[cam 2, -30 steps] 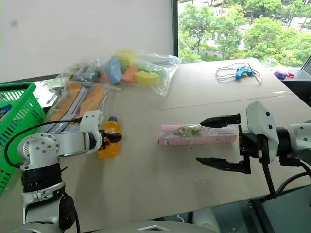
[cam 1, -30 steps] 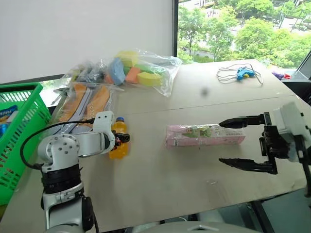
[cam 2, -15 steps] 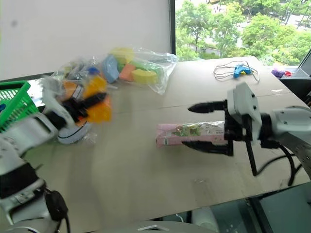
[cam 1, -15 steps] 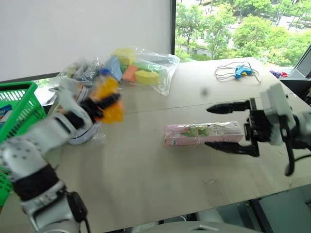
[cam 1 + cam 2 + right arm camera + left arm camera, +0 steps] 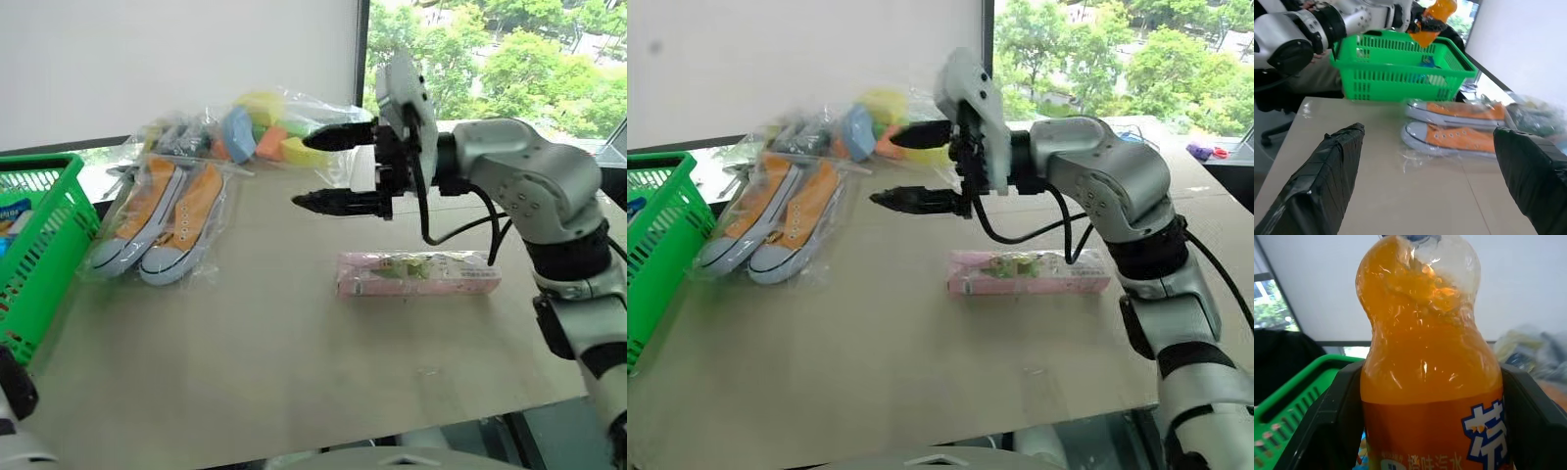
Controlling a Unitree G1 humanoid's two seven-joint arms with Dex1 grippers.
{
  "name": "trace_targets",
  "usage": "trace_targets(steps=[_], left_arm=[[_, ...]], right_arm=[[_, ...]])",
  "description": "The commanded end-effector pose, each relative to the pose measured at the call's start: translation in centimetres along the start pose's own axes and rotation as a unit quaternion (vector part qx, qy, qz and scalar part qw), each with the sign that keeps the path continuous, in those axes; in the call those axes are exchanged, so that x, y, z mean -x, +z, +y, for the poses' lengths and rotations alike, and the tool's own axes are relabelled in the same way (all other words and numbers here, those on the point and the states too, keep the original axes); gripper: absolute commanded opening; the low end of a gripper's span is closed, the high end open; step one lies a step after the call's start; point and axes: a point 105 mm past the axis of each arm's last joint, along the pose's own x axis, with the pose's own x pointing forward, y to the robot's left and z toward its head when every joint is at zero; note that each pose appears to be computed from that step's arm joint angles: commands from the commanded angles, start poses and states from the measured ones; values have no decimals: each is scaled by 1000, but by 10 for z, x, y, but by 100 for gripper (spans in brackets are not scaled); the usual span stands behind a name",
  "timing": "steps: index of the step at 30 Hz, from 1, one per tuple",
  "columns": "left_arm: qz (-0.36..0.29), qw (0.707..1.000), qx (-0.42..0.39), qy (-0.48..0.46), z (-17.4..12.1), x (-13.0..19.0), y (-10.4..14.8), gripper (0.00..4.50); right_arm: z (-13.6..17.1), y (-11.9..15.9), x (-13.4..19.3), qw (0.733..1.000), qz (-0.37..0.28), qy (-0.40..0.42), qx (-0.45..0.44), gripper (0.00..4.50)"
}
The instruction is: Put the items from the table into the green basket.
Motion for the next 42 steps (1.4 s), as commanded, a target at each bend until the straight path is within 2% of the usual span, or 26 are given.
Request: trace_targets(steps=[1, 3, 4, 8, 10, 12, 13, 15, 17, 19, 21, 23, 25, 28, 30, 33, 35, 42], left_arm=[[4, 998, -57, -2, 15, 5, 0, 309], [13, 996, -80, 23, 26, 8, -6, 411], [8, 997, -70, 34, 30, 9, -5, 442], [-22, 997, -52, 53, 33, 8, 9, 447], [-72, 997, -33, 3, 9, 1, 34, 447], [-107, 991, 2, -76, -29, -6, 55, 447], [-114, 981, 29, -155, -64, -7, 63, 447], [-102, 945, 61, -306, -130, 7, 70, 447], [-68, 877, 75, -469, -203, 52, 67, 447], [-26, 804, 96, -586, -258, 104, 56, 447], [43, 754, 136, -642, -293, 137, 40, 447], [139, 701, 146, -684, -335, 171, 7, 447], [164, 680, 145, -700, -360, 187, -4, 447], [126, 693, 39, -709, -378, 189, -15, 447], [115, 670, 4, -734, -385, 196, -17, 447], [99, 609, -54, -785, -392, 213, -20, 447], [89, 585, -94, -800, -395, 217, -25, 447], [-9, 572, -255, -780, -442, 216, -41, 447]], right_arm=[[1, 18, 0, 999, -20, 7, 33, 450], [1, 21, -2, 999, -24, 9, 39, 450], [1, 22, -3, 999, -26, 9, 41, 450], [1, 26, -3, 998, -38, 8, 51, 450], [1, 27, -2, 998, -45, 5, 54, 450], [1, 27, 1, 997, -51, -2, 50, 450], [0, 24, 4, 998, -48, -10, 49, 450], [-2, 16, 13, 998, -37, -29, 49, 450], [-1, 3, 29, 997, -18, -55, 48, 450], [5, -10, 50, 996, -2, -79, 29, 450], [13, -27, 71, 994, 27, -106, 8, 450], [29, -52, 101, 984, 80, -154, -23, 450], [44, -62, 118, 975, 108, -189, -47, 450], [55, -62, 127, 965, 114, -228, -57, 450], [59, -63, 129, 961, 115, -243, -62, 450], [64, -65, 129, 956, 120, -259, -68, 450], [66, -66, 129, 954, 121, -264, -70, 450], [71, -68, 133, 948, 125, -284, -72, 450]])
